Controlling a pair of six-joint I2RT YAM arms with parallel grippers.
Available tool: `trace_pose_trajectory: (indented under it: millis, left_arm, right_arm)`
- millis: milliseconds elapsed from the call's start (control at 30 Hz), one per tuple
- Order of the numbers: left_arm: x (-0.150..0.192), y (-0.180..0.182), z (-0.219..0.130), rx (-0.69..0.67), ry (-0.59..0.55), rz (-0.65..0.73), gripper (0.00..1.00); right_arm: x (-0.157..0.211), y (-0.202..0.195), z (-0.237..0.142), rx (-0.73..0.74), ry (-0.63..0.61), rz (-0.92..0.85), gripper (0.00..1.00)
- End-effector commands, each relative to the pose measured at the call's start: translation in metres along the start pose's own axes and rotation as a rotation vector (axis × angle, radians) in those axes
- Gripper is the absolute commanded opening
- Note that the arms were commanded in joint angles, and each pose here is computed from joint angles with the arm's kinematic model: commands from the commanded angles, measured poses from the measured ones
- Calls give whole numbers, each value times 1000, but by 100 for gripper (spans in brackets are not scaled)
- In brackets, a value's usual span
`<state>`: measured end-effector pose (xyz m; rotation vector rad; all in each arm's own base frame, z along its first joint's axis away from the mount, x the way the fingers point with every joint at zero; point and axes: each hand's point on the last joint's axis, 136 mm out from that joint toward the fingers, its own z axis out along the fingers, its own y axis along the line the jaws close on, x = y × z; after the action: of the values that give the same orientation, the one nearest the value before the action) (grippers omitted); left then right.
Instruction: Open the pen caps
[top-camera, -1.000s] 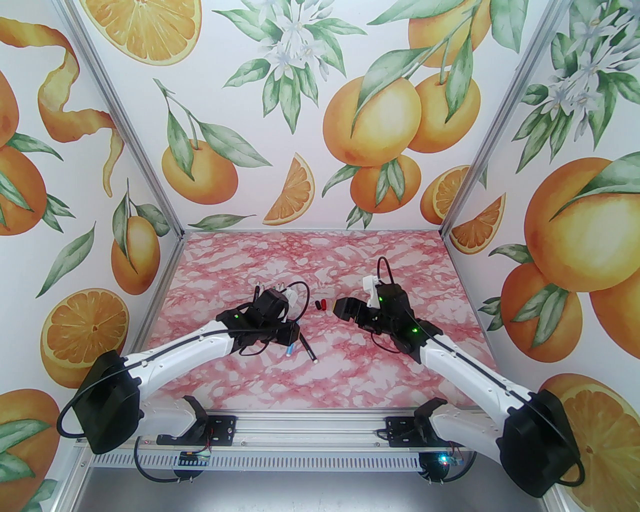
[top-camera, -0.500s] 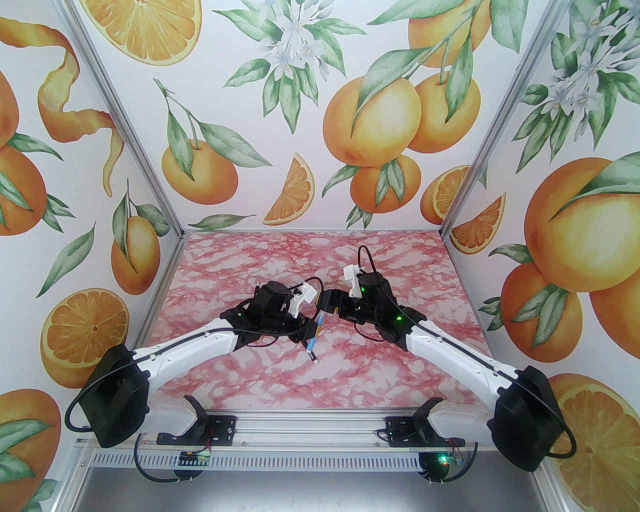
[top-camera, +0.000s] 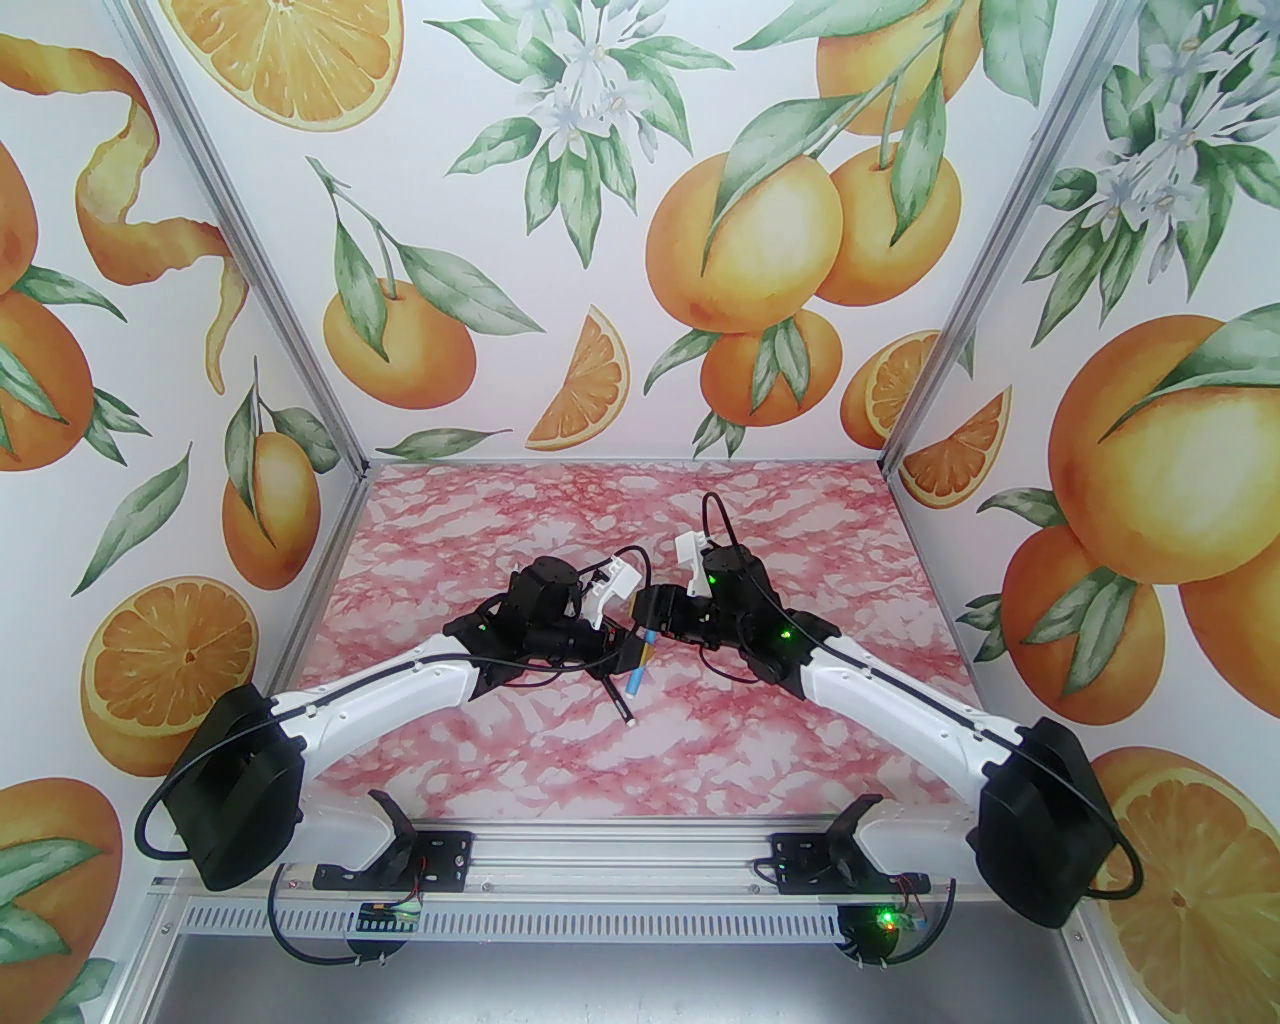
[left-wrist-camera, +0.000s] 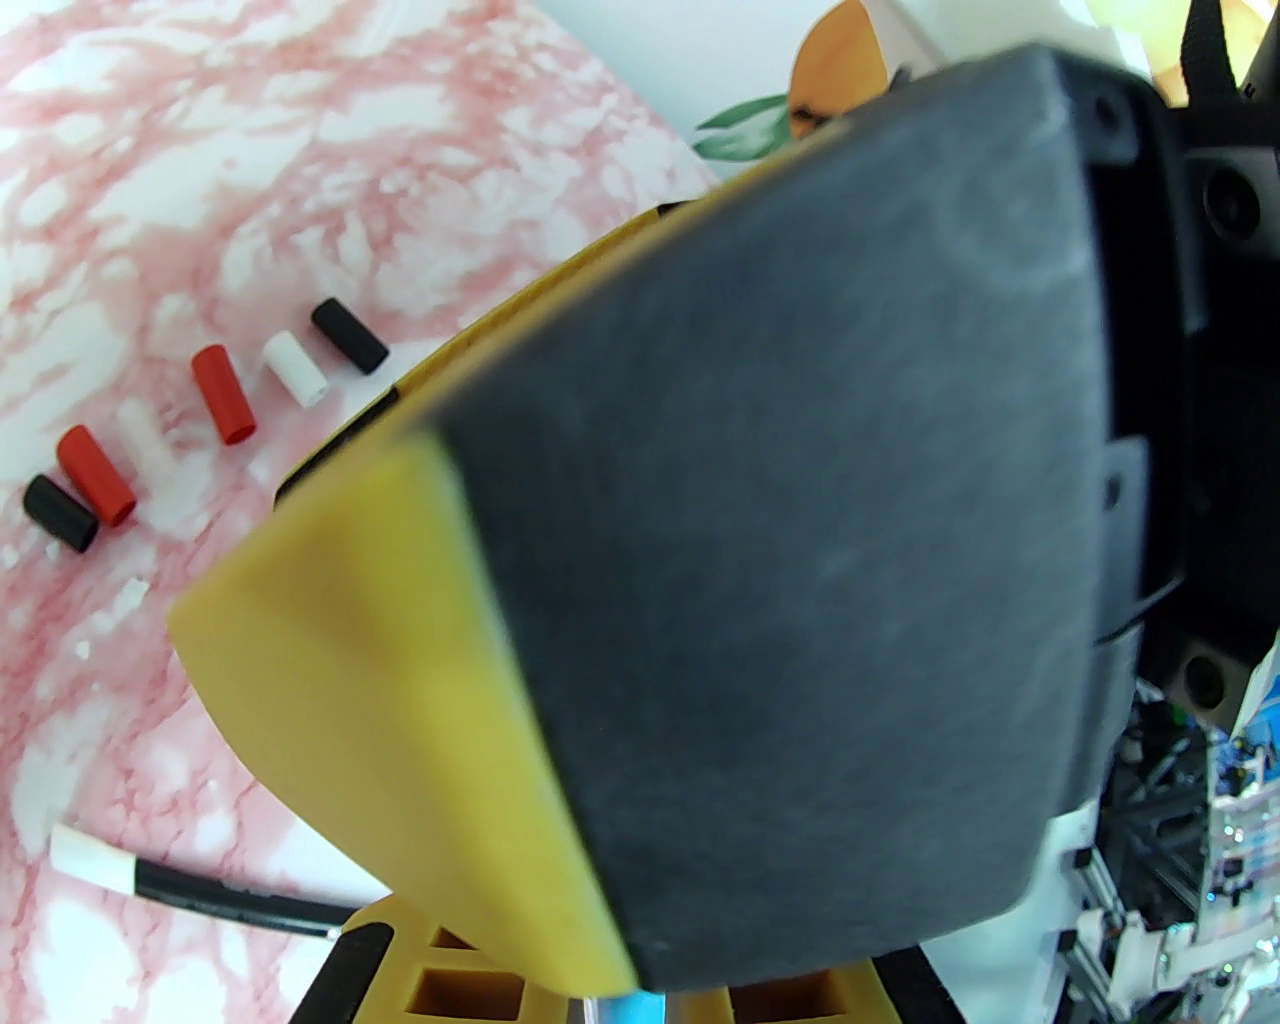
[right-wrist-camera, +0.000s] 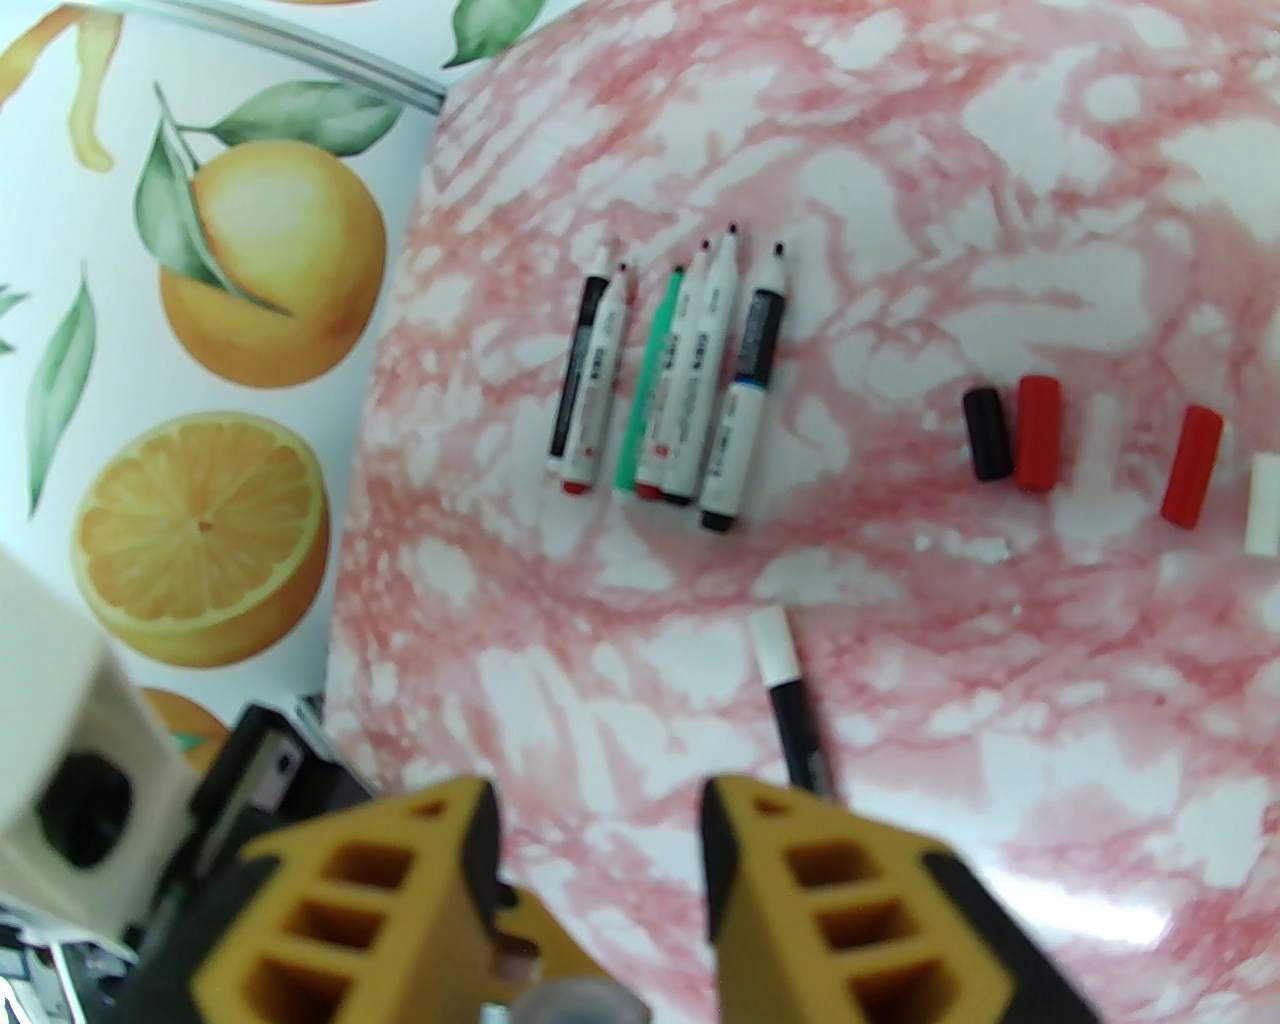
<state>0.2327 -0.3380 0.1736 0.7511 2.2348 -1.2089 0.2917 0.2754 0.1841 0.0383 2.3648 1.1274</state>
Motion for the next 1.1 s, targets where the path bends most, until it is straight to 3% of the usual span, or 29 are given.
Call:
trace_pose_trajectory:
  millis: [0,333,500,767,833,933,1067]
  left_arm:
    - [-14,-6,-1,27,-35,17,14]
    - [-13,-5,-1,23,-42,5,16]
    - [-9,-14,6,93,-50,-10,32]
    - [-1,-19,18,122,-43,-16,33]
    - [2,-19,21,117,-36,-18,29]
    - [2,-16,22,98,-39,-18,12]
    - [2,-11,20,38,-58,-2,6]
  right_arm:
    - [-3,2,0,7,-17,-15,31]
    - [-2,1,-2,9,-22,-20,13]
    - [-6,7,-8,-19,-48,-12,12]
    - [-9,23,-10,-98,-56,5,11]
    - [-10,25,-10,-108,-59,8,11]
    - [-9,21,-9,-94,-62,12,10]
    - [-14,0,-11,1,-106,55,8]
